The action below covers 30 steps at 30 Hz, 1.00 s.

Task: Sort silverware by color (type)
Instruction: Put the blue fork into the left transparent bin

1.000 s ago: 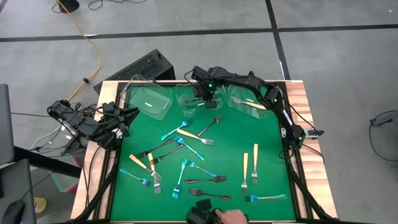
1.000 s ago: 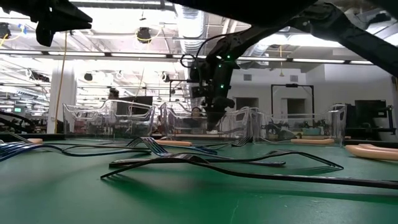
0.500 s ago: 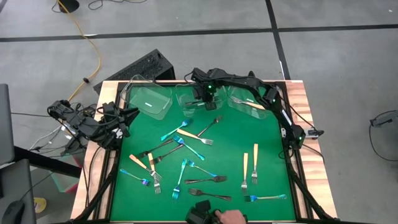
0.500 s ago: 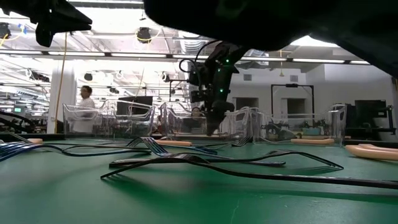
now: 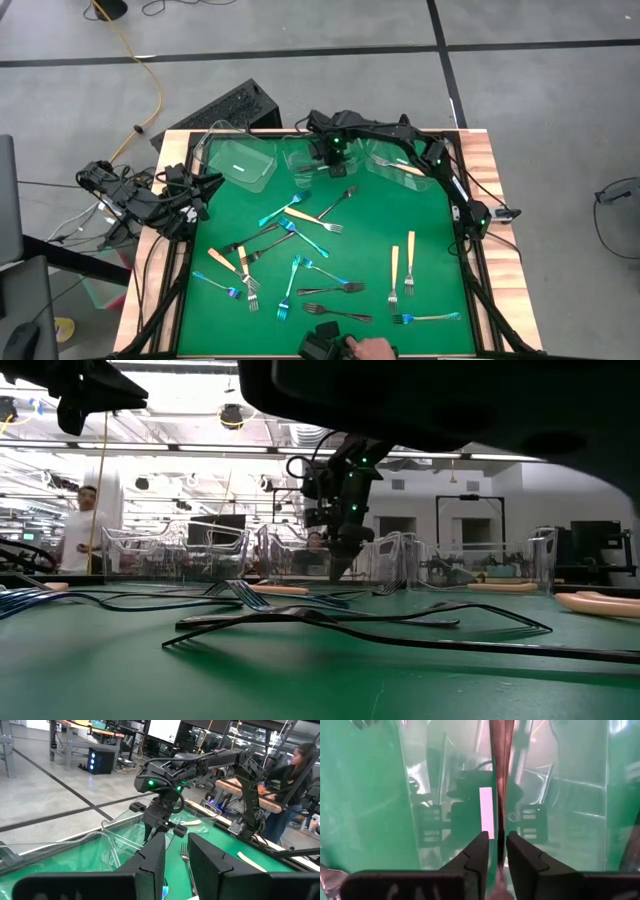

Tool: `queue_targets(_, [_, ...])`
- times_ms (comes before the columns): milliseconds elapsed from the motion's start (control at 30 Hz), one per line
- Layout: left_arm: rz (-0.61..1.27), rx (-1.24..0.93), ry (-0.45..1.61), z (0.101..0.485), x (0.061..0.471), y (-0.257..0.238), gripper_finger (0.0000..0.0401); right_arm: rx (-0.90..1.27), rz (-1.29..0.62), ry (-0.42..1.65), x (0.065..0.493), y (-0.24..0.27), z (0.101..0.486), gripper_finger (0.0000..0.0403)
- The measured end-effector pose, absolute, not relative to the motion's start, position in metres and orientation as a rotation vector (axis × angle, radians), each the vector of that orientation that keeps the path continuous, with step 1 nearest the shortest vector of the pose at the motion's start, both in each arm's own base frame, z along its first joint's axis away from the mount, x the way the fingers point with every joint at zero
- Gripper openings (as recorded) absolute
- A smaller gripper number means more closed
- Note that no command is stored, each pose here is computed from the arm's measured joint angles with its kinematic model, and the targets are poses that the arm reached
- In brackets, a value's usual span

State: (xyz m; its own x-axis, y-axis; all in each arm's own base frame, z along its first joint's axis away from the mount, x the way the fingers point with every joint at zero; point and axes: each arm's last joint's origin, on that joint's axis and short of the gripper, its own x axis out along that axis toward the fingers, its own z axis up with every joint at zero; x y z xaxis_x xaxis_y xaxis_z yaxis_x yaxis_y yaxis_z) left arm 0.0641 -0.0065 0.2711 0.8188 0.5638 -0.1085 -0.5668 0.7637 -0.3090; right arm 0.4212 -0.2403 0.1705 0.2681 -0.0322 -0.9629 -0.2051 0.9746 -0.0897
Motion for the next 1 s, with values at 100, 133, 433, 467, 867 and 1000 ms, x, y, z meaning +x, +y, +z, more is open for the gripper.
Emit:
queue_targets(100, [0.615,-0.340,0.009,0.271,0.064,-0.007,0.0069,-0.213,0.118,1.296,0.421,-0.240,0.171,0.0113])
queue_targets(133, [0.615,-0.340,0.009,0.271,0.064,-0.007,0.0069,-0.214,0.117,1.295,0.422,-0.240,0.171,0.0118])
queue_targets(433, [0.614,-0.353,0.003,0.271,0.064,-0.007,0.0069,-0.278,0.073,1.286,0.425,-0.244,0.212,0.0154])
queue_targets(467, [0.614,-0.354,0.003,0.271,0.064,-0.007,0.0069,-0.284,0.069,1.277,0.426,-0.243,0.222,0.0157])
queue_targets(867, [0.606,-0.360,0.002,0.272,0.064,-0.007,0.0069,-0.111,-0.076,1.049,0.438,-0.174,0.307,0.0159])
queue_targets(1000, [0.586,-0.382,0.004,0.272,0.065,-0.007,0.0069,0.064,-0.112,1.060,0.452,-0.133,0.303,0.0159])
